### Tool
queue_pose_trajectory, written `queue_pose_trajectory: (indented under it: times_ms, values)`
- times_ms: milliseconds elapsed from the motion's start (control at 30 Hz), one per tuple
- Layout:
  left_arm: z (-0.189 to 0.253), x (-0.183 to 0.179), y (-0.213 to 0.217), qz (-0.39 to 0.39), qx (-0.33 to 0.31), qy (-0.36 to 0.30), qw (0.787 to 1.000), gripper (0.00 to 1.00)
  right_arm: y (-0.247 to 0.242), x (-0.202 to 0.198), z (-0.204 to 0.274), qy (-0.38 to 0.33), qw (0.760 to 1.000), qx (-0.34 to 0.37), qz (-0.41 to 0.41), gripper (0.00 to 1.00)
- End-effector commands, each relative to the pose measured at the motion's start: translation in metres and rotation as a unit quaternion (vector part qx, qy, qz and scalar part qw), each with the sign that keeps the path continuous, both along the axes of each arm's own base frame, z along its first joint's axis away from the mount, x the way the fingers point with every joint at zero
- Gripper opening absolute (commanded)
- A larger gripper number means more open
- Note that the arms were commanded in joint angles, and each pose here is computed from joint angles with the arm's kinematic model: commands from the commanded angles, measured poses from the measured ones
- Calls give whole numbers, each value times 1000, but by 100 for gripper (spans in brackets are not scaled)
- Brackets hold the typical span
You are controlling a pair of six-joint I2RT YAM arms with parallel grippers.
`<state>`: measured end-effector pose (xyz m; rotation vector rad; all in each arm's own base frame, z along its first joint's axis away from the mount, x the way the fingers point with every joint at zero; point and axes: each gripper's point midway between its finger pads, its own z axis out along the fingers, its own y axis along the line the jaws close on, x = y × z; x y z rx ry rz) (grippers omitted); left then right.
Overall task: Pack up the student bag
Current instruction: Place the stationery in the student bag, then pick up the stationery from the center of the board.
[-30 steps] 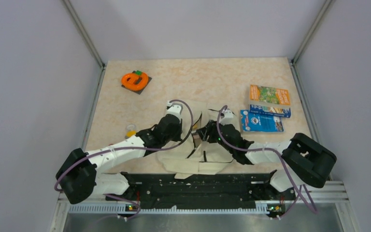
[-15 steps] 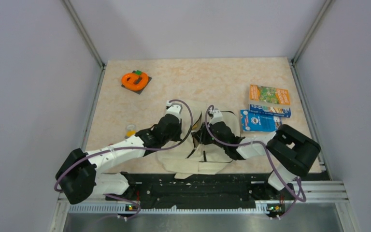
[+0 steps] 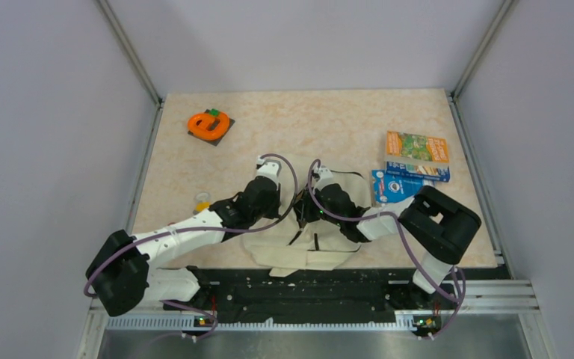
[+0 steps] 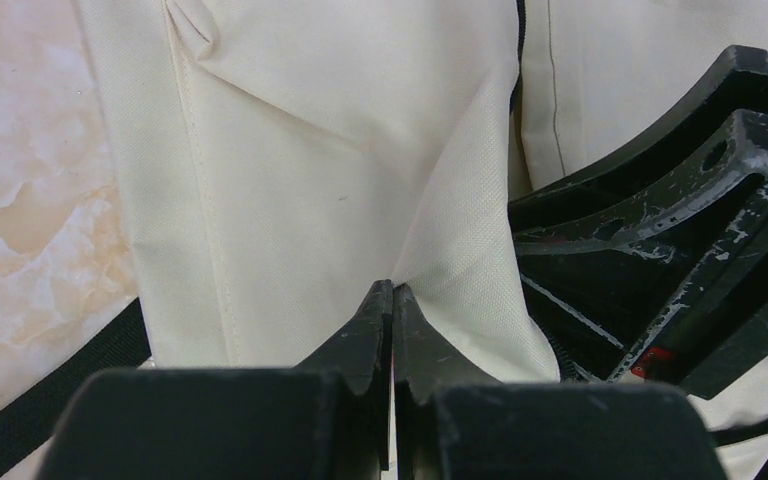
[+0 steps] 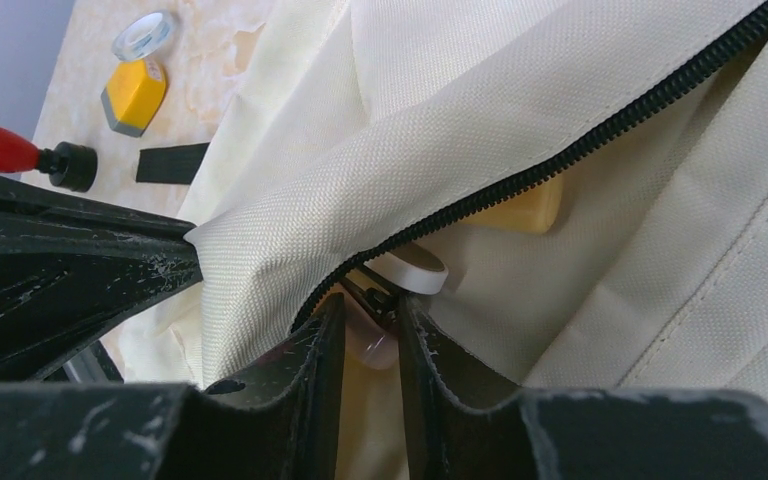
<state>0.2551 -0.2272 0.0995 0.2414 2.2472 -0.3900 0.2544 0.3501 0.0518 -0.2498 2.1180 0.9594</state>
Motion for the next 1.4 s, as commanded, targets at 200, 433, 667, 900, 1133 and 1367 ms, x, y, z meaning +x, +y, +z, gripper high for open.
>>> queue_pose_trajectory:
  times_ms: [200, 433, 667, 900, 1133, 1367]
  values:
    - [20, 7, 32, 68, -1, -22, 997, 65, -26, 3, 31, -42, 998, -32, -36, 54]
    - [10, 9, 98, 191, -8, 15, 981, 86, -86, 5, 48, -60, 991, -64, -102, 75]
    - [-10, 8, 180, 366, -28, 68, 928, 91, -126, 3, 81, -96, 985, -34, -139, 85]
    - [-25, 6, 224, 469, -66, 82, 877, 91, -137, -3, 100, -121, 983, -17, -141, 90]
    - [-43, 7, 240, 516, -79, 93, 848, 91, -132, -8, 106, -127, 984, -1, -122, 90]
    - [-58, 18, 243, 519, -76, 112, 844, 79, -128, -10, 109, -128, 985, 10, -113, 89]
